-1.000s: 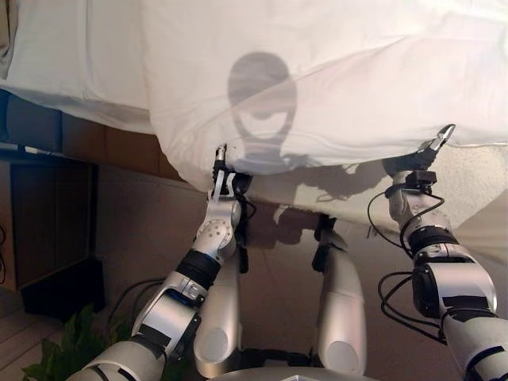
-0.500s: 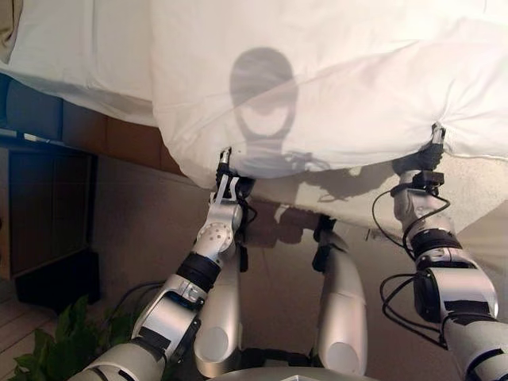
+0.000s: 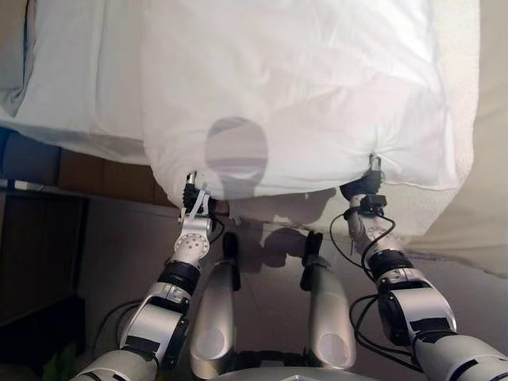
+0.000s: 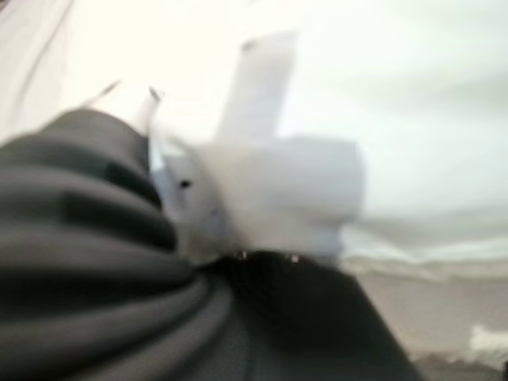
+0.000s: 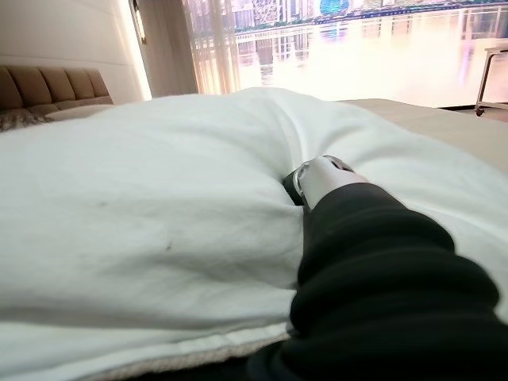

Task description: Make the bed neatly

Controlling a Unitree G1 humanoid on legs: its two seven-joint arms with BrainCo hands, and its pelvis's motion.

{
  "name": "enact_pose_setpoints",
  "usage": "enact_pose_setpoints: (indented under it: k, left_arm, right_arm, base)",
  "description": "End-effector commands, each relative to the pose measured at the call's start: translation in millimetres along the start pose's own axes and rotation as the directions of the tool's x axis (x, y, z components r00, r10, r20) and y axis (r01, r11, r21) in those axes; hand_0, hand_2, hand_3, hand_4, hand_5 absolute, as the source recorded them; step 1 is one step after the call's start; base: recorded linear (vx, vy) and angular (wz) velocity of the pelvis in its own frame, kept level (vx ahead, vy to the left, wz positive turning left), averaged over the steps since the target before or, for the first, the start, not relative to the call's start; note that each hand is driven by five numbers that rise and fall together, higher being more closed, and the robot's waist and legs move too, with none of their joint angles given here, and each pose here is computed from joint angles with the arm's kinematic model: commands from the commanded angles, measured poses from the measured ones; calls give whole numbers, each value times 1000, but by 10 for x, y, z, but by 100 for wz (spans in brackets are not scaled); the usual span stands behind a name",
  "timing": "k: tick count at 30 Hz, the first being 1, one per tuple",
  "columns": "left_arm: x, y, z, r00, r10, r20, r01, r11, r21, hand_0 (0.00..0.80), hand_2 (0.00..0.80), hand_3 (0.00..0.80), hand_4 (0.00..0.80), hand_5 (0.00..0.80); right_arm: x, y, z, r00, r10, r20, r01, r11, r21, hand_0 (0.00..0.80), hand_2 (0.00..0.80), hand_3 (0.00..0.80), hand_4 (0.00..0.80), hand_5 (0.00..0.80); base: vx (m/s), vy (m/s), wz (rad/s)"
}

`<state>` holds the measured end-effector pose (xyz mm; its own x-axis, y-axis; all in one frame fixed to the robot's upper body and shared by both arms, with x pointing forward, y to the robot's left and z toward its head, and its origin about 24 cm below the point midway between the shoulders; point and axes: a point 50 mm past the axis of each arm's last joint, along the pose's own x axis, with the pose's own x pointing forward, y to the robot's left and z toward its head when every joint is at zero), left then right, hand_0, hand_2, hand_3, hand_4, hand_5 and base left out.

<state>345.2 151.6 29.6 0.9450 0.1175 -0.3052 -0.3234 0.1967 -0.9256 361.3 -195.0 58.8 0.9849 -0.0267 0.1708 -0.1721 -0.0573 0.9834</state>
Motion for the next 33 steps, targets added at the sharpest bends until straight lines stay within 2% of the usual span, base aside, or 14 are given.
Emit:
enact_pose_setpoints:
  k: [1, 4, 8, 12, 17, 21, 24, 28, 33]
  left_arm:
    - [68, -78, 164, 997, -50, 57, 47, 998, 43, 800, 800, 800, 800, 800]
    - [109, -62, 167, 998, -40, 54, 37, 997, 64, 800, 800, 800, 800, 800]
    - [93, 39, 134, 998, -30, 62, 31, 999, -12, 800, 800, 800, 800, 800]
    - [58, 111, 40, 999, -37, 30, 37, 999, -15, 800, 800, 800, 800, 800]
    - [-13, 268, 201, 998, -43, 49, 39, 997, 66, 800, 800, 800, 800, 800]
    - [-63, 321, 292, 996, -52, 72, 43, 992, 121, 800, 800, 800, 800, 800]
    - [-116, 421, 253, 994, -86, 71, 81, 994, 76, 800, 800, 800, 800, 800]
    - [-204, 681, 305, 997, 6, 82, -11, 998, 64, 800, 800, 800, 800, 800]
    - [-304, 842, 2, 1000, 10, 26, -12, 999, 50, 800, 800, 800, 800, 800]
  right_arm:
    - [-88, 13, 166, 1000, 25, 18, -23, 996, -89, 800, 800, 800, 800, 800]
    - [-20, 89, 97, 1000, 16, -16, -18, 993, -118, 800, 800, 800, 800, 800]
    - [85, 221, 74, 998, 10, -60, -21, 983, -182, 800, 800, 800, 800, 800]
    - [125, 305, -23, 998, 44, -34, -50, 982, -183, 800, 800, 800, 800, 800]
    - [14, 193, -146, 997, 26, -66, -40, 974, -224, 800, 800, 800, 800, 800]
    - [-193, 23, -49, 998, 59, -27, -63, 981, -183, 800, 800, 800, 800, 800]
    - [-180, 15, 95, 999, 42, -3, -42, 980, -193, 800, 800, 800, 800, 800]
    - [-338, -164, 98, 999, -29, -42, 19, 974, -227, 800, 800, 800, 800, 800]
    - [-351, -140, 281, 998, -62, -24, 55, 972, -228, 800, 800, 800, 800, 800]
  base:
    - [0, 176, 10]
    - [29, 260, 12]
    - [11, 298, 10]
    - [-13, 127, -2]
    - [21, 134, -19]
    - [11, -152, -68]
    - [-29, -155, 14]
    - [183, -28, -20]
    - [115, 438, 6]
